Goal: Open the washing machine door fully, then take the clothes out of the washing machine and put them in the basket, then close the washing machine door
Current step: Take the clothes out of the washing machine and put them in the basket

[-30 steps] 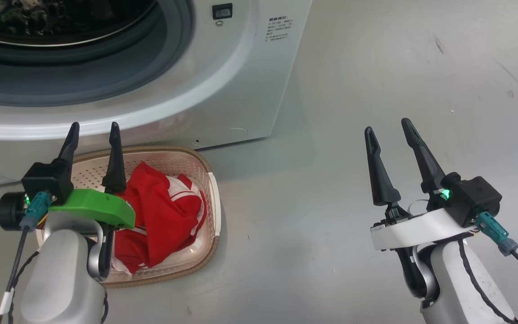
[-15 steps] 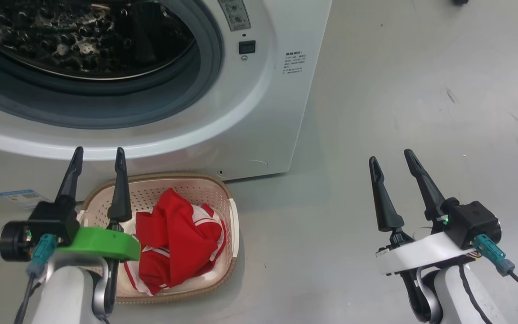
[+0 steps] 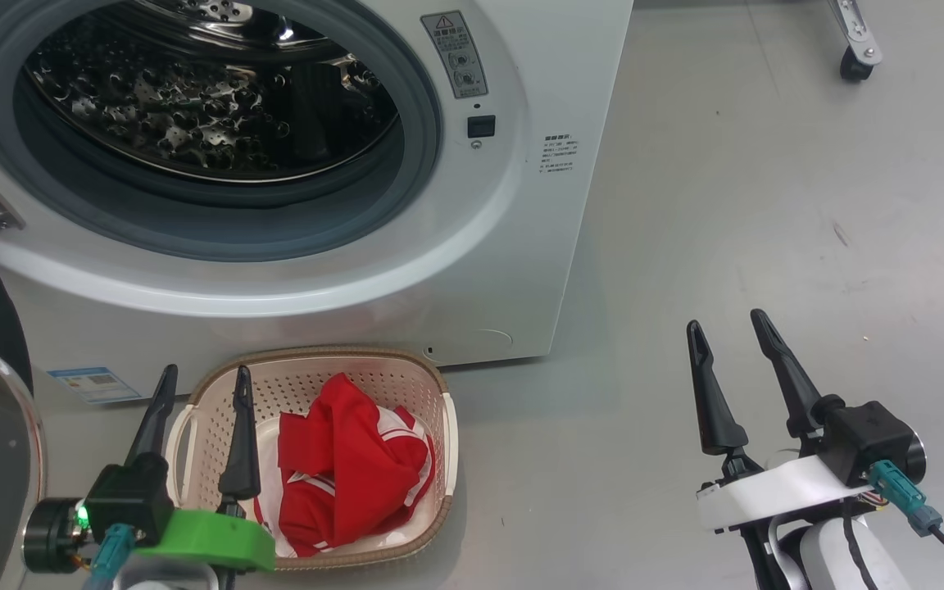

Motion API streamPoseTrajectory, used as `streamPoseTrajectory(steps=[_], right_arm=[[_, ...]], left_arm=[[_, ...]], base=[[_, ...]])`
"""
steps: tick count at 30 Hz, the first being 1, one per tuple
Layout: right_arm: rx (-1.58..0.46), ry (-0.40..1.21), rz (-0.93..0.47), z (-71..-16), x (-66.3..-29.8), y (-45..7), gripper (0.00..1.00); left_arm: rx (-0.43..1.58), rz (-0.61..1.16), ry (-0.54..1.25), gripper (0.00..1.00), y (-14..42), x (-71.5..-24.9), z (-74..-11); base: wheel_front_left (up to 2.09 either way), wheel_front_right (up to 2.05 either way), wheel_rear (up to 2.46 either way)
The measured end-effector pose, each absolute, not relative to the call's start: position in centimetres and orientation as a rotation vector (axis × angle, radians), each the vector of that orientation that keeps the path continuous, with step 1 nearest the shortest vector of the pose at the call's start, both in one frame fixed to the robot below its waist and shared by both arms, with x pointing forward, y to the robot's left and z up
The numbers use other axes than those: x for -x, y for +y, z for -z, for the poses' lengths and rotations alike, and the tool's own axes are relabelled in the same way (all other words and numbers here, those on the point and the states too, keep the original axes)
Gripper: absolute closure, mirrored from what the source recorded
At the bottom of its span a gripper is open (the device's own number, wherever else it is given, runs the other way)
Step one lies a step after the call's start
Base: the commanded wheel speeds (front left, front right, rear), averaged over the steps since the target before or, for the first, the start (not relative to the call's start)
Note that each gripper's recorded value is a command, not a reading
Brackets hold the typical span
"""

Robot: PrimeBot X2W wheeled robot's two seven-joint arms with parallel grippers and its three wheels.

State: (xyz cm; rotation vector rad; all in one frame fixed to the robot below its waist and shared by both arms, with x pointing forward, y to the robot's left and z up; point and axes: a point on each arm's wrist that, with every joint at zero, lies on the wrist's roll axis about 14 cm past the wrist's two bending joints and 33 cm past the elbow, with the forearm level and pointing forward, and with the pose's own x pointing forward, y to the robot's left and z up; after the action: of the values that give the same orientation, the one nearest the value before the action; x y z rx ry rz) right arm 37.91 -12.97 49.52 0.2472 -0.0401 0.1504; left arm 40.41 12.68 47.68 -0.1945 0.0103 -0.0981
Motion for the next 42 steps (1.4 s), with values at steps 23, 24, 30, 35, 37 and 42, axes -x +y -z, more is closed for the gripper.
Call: streamPoseTrajectory(steps=[23, 24, 30, 35, 37, 42], right_arm=[[-0.245, -0.047, -0.133, -49.9, -36.3, -13.1, 0.0], [-0.245, -0.047, -0.132, -49.9, -36.2, -13.2, 0.0], [-0.246, -0.04, -0.128, -49.7, -36.0, -13.2, 0.0], [-0.247, -0.044, -0.128, -49.8, -36.0, -13.2, 0.0], [-0.247, -0.045, -0.128, -49.8, -35.9, -13.2, 0.0], [-0.247, -0.049, -0.127, -50.0, -35.9, -13.3, 0.0]], left_arm=[[0.191, 0.096, 0.02, 0.0, 12.3, -36.9, -47.9], [0.186, 0.095, 0.019, 0.0, 12.3, -36.8, -47.9], [0.187, 0.098, 0.018, 0.0, 12.2, -36.6, -48.0], [0.189, 0.098, 0.013, 0.0, 12.1, -36.5, -48.2], [0.189, 0.1, 0.008, 0.0, 12.0, -36.5, -48.4], [0.183, 0.103, 0.007, 0.0, 11.9, -36.3, -48.4]], base=[[0.0, 0.0, 0.0], [0.0, 0.0, 0.0], [0.0, 0.0, 0.0], [0.0, 0.0, 0.0], [0.0, 0.0, 0.0], [0.0, 0.0, 0.0]])
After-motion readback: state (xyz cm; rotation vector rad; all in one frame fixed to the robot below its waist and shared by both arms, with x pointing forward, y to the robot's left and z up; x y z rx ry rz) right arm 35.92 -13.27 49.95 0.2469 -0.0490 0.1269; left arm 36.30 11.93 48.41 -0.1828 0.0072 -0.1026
